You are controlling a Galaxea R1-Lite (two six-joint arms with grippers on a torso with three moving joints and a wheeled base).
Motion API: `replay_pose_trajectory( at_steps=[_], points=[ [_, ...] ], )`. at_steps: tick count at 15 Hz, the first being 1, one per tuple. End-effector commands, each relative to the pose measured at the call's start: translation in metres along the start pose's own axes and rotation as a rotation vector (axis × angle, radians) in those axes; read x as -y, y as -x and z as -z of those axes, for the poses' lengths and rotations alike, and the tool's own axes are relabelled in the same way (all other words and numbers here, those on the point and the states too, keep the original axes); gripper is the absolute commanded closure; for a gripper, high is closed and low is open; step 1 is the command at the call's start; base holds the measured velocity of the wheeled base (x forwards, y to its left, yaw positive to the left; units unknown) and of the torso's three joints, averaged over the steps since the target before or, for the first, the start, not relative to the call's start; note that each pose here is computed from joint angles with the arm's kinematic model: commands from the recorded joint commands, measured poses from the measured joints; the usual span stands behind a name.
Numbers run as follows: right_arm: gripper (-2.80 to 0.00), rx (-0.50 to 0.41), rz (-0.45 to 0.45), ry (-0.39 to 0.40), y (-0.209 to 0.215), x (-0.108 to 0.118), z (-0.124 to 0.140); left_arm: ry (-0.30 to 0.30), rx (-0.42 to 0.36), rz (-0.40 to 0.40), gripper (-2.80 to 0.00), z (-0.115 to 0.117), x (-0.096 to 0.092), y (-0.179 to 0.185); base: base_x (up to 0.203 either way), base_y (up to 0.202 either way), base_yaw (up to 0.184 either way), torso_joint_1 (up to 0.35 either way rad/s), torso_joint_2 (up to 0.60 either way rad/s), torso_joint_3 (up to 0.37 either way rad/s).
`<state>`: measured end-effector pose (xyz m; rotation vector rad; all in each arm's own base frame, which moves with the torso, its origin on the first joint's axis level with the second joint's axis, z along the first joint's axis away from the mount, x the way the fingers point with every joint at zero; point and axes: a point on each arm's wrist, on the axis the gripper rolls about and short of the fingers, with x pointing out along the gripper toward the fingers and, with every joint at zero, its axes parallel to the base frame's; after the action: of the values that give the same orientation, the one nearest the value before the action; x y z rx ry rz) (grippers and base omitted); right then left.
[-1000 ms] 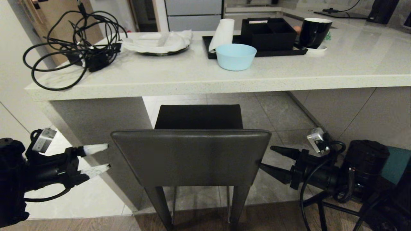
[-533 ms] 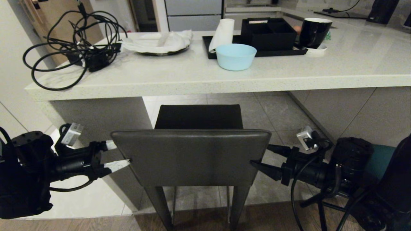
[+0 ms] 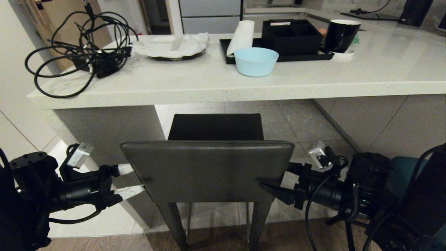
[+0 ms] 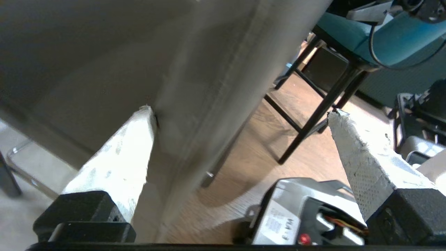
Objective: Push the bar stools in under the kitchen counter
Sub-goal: Pull the gray chair out from under the dining table
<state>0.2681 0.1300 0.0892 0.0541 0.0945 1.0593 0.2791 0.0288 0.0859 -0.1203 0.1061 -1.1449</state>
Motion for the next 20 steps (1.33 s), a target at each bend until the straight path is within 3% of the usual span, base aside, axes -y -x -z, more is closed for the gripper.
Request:
replay_pose_trajectory(
  at_steps=[1,9,15,20],
  points=[
    [-2.8,0.008,-0.022,0.006,0.0,-0.005,-0.003,0.01,-0.004,0.016,-2.8,-0.002,0.022,0.003,0.0,0.0,0.0,0.0,0.0,0.0],
    [-2.8,-0.007,-0.008,-0.005,-0.001,-0.007,0.002,0.027,-0.017,0.061,-2.8,-0.005,0.084,0.009,0.0,0.0,0.0,0.0,0.0,0.0],
    [-2.8,-0.009,0.03,-0.009,0.003,-0.009,0.001,0.057,-0.028,-0.002,-2.8,0.0,0.092,0.006,0.0,0.0,0.0,0.0,0.0,0.0],
    [-2.8,-0.011,0.034,-0.009,0.003,-0.009,0.002,0.063,-0.036,0.007,-2.8,0.003,0.094,0.002,0.0,0.0,0.0,0.0,0.0,0.0]
  ],
)
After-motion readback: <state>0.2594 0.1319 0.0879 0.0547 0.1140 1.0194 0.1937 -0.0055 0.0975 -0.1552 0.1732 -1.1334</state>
